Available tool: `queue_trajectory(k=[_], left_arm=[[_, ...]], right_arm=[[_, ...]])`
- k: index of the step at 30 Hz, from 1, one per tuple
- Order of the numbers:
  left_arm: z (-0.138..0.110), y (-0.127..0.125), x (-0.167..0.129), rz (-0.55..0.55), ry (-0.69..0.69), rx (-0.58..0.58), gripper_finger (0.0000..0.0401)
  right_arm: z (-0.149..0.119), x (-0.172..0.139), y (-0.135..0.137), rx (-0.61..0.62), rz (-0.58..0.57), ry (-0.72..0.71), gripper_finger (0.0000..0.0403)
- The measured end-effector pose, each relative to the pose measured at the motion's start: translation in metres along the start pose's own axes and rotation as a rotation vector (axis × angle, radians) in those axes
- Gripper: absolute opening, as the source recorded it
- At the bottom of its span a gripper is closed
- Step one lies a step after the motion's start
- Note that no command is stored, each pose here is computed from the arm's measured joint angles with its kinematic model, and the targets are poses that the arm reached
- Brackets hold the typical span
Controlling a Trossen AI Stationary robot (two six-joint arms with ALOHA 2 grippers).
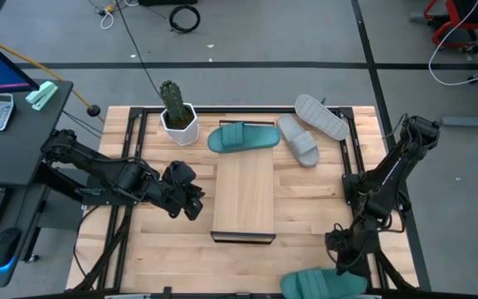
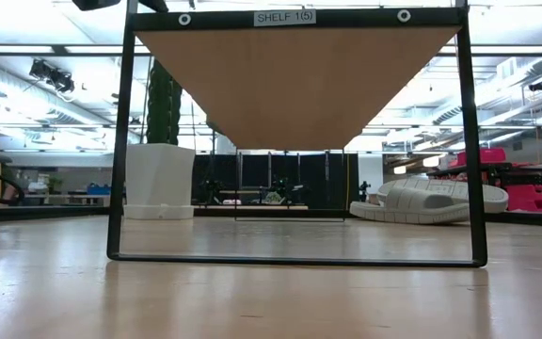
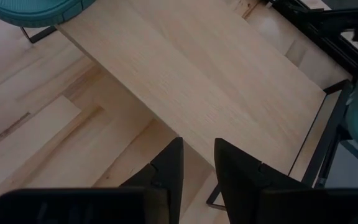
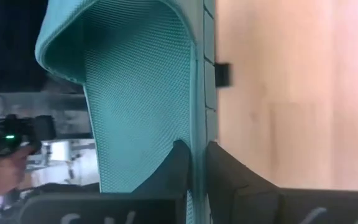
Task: Pick and place slides into the shelf
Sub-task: Put the green slide on the shelf
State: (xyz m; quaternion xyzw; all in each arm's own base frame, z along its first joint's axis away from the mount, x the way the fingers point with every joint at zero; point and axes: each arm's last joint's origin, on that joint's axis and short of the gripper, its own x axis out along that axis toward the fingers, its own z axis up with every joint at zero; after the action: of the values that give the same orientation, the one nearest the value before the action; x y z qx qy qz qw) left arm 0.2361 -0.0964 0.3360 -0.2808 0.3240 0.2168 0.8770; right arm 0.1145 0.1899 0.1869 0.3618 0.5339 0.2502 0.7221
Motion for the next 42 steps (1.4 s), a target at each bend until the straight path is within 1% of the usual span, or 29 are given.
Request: queue_trajectory(k=[3, 10, 15, 19, 23, 26, 34, 42], left_arm=[[0.000, 0.000, 0.000, 0.003, 0.002, 0.002, 0.0094], [-0.001, 0.003, 0.000, 0.024, 0.014, 0.014, 0.0089], [-0.002, 0.003, 0.000, 0.029, 0.016, 0.017, 0.0093], [-0.002, 0.003, 0.000, 0.029, 0.017, 0.032, 0.0091], [-0.002, 0.003, 0.000, 0.030, 0.017, 0.034, 0.0086], [-0.002, 0.003, 0.000, 0.030, 0.018, 0.036, 0.0085], [-0.002, 0.004, 0.000, 0.035, 0.021, 0.049, 0.0091], [-0.006, 0.002, -0.002, 0.023, 0.028, 0.077, 0.0083]], right_arm=[[0.004, -0.007, 0.012, -0.008, 0.036, -0.014, 0.0034], [0.020, -0.023, 0.039, -0.067, 0.021, -0.048, 0.0034], [0.039, -0.038, 0.053, -0.098, -0.033, -0.082, 0.0034], [0.055, -0.051, 0.058, -0.123, -0.089, -0.113, 0.0032], [0.071, -0.066, 0.060, -0.130, -0.144, -0.144, 0.0032], [0.084, -0.075, 0.058, -0.128, -0.162, -0.173, 0.0032], [0.114, -0.095, 0.047, -0.100, -0.151, -0.236, 0.0031], [0.139, -0.117, 0.027, -0.058, -0.169, -0.319, 0.0030]])
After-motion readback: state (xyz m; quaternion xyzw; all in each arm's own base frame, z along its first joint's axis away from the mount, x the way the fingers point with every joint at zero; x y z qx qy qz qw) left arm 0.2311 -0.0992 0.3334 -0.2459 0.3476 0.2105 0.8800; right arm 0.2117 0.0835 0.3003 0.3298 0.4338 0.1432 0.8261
